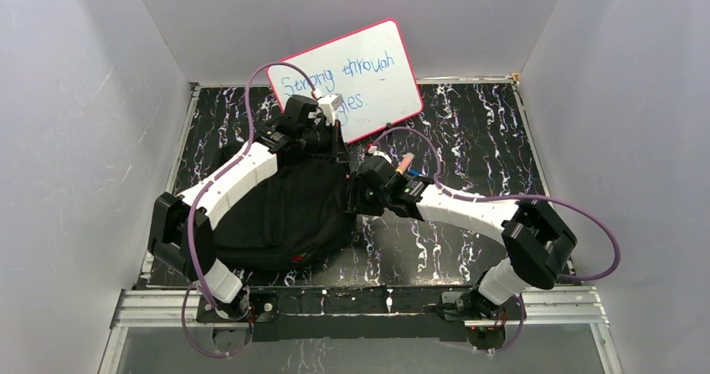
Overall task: Pack the student bag
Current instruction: Zip the student bag at the center of the board.
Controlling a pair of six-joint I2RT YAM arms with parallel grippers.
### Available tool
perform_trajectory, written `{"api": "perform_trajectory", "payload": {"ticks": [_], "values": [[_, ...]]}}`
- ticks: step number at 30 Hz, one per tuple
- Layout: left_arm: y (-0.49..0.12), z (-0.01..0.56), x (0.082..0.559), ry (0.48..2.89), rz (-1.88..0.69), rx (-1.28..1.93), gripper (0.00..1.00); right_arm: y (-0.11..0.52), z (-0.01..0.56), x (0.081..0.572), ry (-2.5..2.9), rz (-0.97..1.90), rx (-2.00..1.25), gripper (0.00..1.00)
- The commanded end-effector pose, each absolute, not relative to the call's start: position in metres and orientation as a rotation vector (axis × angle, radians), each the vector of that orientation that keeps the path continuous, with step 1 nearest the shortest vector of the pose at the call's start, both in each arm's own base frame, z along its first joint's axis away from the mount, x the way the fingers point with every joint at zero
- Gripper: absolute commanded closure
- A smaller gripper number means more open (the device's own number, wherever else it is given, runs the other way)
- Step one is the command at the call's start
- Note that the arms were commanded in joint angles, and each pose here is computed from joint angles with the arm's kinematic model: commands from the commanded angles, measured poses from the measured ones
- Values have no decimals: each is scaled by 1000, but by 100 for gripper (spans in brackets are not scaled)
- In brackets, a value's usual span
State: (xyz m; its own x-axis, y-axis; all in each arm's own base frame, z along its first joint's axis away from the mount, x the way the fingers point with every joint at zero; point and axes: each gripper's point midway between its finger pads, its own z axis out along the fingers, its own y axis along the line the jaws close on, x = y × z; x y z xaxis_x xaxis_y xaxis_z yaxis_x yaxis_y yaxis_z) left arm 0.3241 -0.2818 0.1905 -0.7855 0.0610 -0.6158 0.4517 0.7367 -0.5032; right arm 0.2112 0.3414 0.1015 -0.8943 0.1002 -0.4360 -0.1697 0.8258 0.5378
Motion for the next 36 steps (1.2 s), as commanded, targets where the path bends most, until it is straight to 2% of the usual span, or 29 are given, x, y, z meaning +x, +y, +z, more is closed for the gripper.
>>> {"api": "perform_trajectory", "payload": {"ticks": [1, 6, 11, 14, 18, 22, 26, 31, 36], "values": [[-284, 217, 330, 2251, -918, 411, 100, 322, 111, 209, 2534, 717, -47, 49], [-284, 213, 329, 2259, -920, 412, 100, 306, 128, 202, 2511, 709, -51, 56], [-285, 210, 328, 2264, -931, 414, 100, 306, 142, 196, 2506, 740, -110, 73], [-285, 207, 326, 2269, -936, 415, 100, 311, 144, 194, 2508, 766, -132, 79], [-285, 206, 325, 2270, -939, 413, 100, 317, 142, 194, 2515, 794, -141, 79], [-285, 203, 323, 2278, -945, 414, 100, 328, 149, 190, 2495, 881, -174, 67], [-285, 203, 323, 2278, -947, 414, 100, 332, 149, 188, 2502, 901, -198, 62], [-285, 204, 325, 2275, -939, 410, 100, 334, 171, 187, 2378, 963, -280, 75], [-287, 210, 328, 2261, -942, 410, 100, 344, 178, 172, 2348, 1064, -429, 75]]}}
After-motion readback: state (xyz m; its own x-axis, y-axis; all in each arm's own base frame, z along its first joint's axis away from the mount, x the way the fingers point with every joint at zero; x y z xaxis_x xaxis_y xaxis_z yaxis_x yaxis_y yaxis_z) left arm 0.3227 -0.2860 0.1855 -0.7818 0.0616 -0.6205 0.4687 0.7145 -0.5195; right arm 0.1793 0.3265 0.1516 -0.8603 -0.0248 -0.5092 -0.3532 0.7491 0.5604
